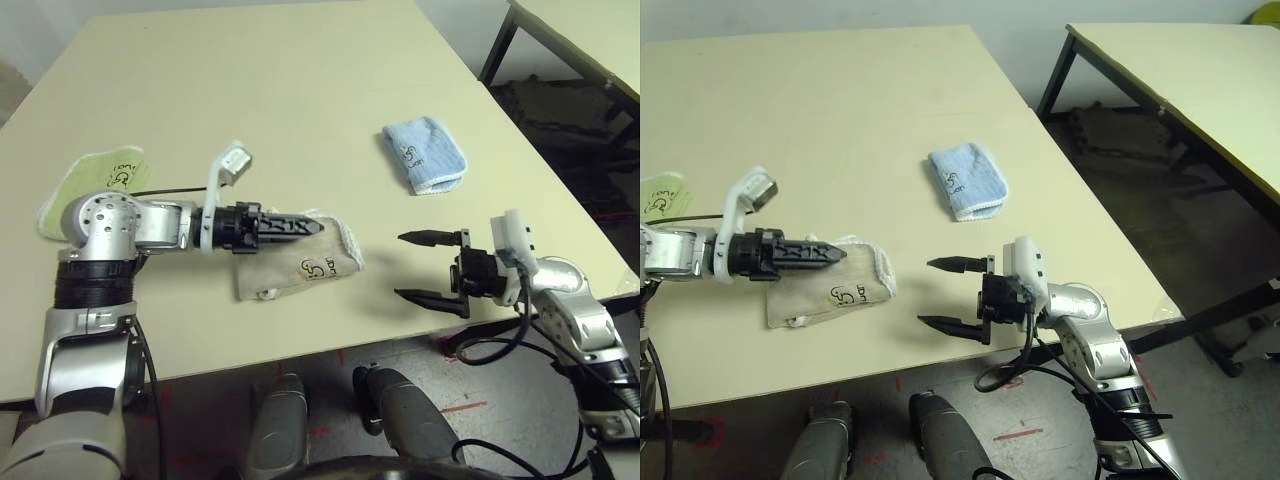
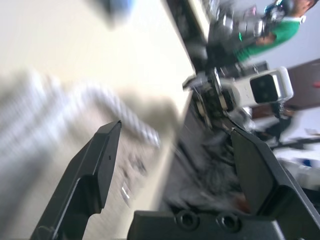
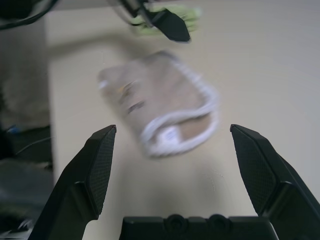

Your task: Fold the towel and set it aside.

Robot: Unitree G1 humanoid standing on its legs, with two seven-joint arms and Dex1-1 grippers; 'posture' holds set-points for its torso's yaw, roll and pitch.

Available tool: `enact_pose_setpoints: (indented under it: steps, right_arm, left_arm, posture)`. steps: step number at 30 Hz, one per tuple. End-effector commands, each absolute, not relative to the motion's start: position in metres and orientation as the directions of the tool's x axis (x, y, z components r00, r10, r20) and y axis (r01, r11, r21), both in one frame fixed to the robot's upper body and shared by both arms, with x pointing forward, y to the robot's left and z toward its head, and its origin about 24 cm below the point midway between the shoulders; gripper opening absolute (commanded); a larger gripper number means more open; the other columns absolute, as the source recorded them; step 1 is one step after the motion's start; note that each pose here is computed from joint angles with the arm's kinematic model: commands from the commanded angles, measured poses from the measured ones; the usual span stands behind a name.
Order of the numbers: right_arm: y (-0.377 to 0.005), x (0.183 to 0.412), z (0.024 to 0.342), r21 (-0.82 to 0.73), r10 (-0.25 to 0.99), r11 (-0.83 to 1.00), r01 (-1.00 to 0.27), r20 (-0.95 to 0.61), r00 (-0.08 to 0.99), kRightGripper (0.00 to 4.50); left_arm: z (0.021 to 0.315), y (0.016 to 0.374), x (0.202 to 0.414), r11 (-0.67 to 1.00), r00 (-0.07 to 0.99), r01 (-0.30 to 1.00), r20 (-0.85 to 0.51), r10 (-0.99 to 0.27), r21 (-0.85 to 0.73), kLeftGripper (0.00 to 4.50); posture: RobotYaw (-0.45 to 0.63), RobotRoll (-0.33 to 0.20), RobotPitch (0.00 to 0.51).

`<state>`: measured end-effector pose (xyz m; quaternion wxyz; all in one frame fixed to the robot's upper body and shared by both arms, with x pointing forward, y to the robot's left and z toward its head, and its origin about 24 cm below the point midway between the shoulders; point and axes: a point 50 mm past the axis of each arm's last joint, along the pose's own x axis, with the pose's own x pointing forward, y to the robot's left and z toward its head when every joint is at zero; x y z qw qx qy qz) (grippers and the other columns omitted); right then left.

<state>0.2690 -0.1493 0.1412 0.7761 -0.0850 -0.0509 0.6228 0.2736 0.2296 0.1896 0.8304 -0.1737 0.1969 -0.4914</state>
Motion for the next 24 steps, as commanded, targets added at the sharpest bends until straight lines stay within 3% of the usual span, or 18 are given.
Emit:
enact_pose_setpoints:
  steps: [1, 3, 13, 24]
  right_arm:
    - [-0.125, 0.271, 0.141, -0.130, 0.985, 0.165, -0.978, -0.033, 0.171, 4.18]
    - [-0.109, 0.273, 0.142, -0.092, 0.989, 0.139, -0.986, -0.040, 0.143, 3.72]
    - [-0.063, 0.274, 0.134, -0.039, 0.994, -0.016, -0.999, -0.109, -0.012, 0.03]
    - [-0.046, 0.274, 0.115, -0.019, 0.985, -0.043, -0.999, -0.166, -0.039, 0.03]
  left_arm:
    - [0.179, 0.237, 0.264, 0.499, 0.452, 0.829, -0.224, -0.863, -0.252, 4.50]
    - [0.170, 0.242, 0.252, 0.472, 0.428, 0.869, -0.251, -0.868, -0.152, 4.50]
    - [0.146, 0.238, 0.216, 0.365, 0.374, 0.927, -0.200, -0.905, 0.083, 4.50]
    - [0.124, 0.216, 0.220, 0.352, 0.371, 0.926, -0.153, -0.916, 0.140, 4.50]
  posture:
    - [-0.11, 0.000, 0.185]
    - [-0.09, 0.000, 0.185]
    - [-0.04, 0.000, 0.185]
    - [-0.03, 0.000, 0.177]
